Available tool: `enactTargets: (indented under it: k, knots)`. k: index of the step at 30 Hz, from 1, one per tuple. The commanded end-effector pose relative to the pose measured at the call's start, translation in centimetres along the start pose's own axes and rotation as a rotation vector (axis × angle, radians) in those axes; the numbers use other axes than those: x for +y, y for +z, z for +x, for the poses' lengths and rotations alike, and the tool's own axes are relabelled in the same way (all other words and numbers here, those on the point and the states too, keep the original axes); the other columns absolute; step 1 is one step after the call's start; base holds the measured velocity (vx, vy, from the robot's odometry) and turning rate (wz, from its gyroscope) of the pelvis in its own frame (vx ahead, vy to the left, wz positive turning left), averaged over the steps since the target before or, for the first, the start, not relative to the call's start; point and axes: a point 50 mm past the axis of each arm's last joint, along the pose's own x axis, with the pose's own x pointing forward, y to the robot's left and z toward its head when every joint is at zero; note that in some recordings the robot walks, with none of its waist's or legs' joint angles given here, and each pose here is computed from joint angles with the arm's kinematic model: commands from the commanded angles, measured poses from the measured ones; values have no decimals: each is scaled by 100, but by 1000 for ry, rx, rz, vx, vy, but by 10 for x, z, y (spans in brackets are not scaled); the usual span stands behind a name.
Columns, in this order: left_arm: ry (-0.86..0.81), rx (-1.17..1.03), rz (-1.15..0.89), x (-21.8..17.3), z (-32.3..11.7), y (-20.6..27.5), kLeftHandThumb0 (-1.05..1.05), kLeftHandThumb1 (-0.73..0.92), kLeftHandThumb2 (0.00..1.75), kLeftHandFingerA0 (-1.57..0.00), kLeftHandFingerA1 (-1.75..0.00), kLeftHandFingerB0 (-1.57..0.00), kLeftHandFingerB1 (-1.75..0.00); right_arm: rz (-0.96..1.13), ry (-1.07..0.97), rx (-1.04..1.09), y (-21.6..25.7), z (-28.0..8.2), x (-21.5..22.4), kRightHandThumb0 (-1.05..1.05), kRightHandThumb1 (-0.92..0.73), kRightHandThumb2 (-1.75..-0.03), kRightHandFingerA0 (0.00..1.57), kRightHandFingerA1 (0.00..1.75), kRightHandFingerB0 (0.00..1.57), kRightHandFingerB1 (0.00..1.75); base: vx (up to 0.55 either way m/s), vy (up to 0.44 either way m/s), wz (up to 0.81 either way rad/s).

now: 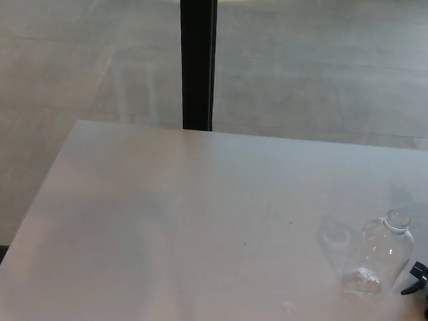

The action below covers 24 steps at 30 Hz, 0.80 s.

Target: The robot uses its right hand to grab and lift the lid of the spray bottle kept in the middle of the desk and places the lid on the right side of the bottle

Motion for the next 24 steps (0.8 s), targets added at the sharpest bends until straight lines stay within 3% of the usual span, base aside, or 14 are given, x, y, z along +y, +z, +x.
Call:
enactTargets:
  k: [1, 5, 6, 11, 13, 14, 15, 17, 18, 19, 20, 21, 22, 24]
  knots:
    - [22, -12, 3, 8, -7, 0, -67, 73, 62, -42, -62, -42, -45, 84, -104, 98, -50, -41, -47, -65, -54, -88, 0, 36, 13, 43, 0, 0, 0]
    - [30, 3, -16, 10, -8, -3, -67, 73, 62, -42, -59, -43, -43, 158, -211, 263, -94, -73, -66, -75, -56, -93, 0, 45, 12, 50, 0, 0, 0]
    - [30, 3, -17, 10, -9, -2, -68, 74, 62, -41, -59, -43, -43, 149, -252, 334, -113, -90, -71, -99, -67, -104, 0, 48, 11, 57, 0, 0, 0]
    - [52, -14, -41, 15, -8, 2, -66, 74, 63, -40, -60, -42, -43, 258, -396, 654, -182, -168, -59, -87, -62, -104, 0, 56, 9, 61, 0, 0, 0]
    - [59, -6, -45, 17, -8, 2, -66, 74, 63, -39, -60, -42, -43, 358, -448, 765, -203, -194, -38, -84, -61, -100, 0, 52, 13, 59, 0, 0, 0]
    - [76, 4, -57, 20, -8, 0, -68, 74, 62, -39, -57, -42, -43, 457, -493, 865, -218, -217, -13, -86, -62, -101, 2, 61, 9, 61, 0, 0, 0]
    - [86, 10, -66, 21, -8, 0, -67, 74, 62, -39, -56, -42, -42, 502, -518, 918, -223, -230, 1, -86, -80, -65, 0, 79, 8, 66, 0, 0, 0]
    - [102, 19, -102, 21, -7, -1, -67, 73, 62, -39, -55, -43, -41, 571, -576, 974, -227, -244, 20, -79, -78, -60, 0, 81, 13, 64, 0, 0, 0]
    - [119, 30, -129, 22, -5, -3, -67, 73, 62, -41, -54, -44, -40, 694, -640, 1016, -230, -256, 38, -75, -77, -59, 0, 89, 12, 66, 0, 0, 0]
    - [132, 39, -157, 22, -5, -5, -67, 72, 62, -44, -55, -45, -41, 731, -654, 1042, -230, -262, 49, -77, -79, -57, 0, 109, 8, 69, 0, 0, 0]
    - [158, 58, -204, 20, -2, -10, -63, 74, 62, -49, -56, -46, -41, 859, -708, 1122, -233, -271, 71, -84, -73, -61, 0, 87, 0, 78, 0, 0, 0]
    - [178, 72, -239, 20, -1, -13, -61, 76, 63, -52, -58, -46, -42, 909, -676, 1191, -234, -275, 85, -83, -79, -63, 0, 56, 0, 71, 0, 0, 0]
    - [188, 74, -263, 22, 0, -13, -61, 78, 63, -52, -60, -47, -43, 924, -656, 1222, -233, -276, 93, -80, -78, -63, 0, 39, 0, 68, 0, 0, 0]
    - [189, 71, -268, 23, 2, -12, -61, 78, 63, -52, -60, -47, -43, 934, -664, 1228, -233, -277, 95, -80, -78, -63, 0, 39, 0, 68, 0, 0, 0]
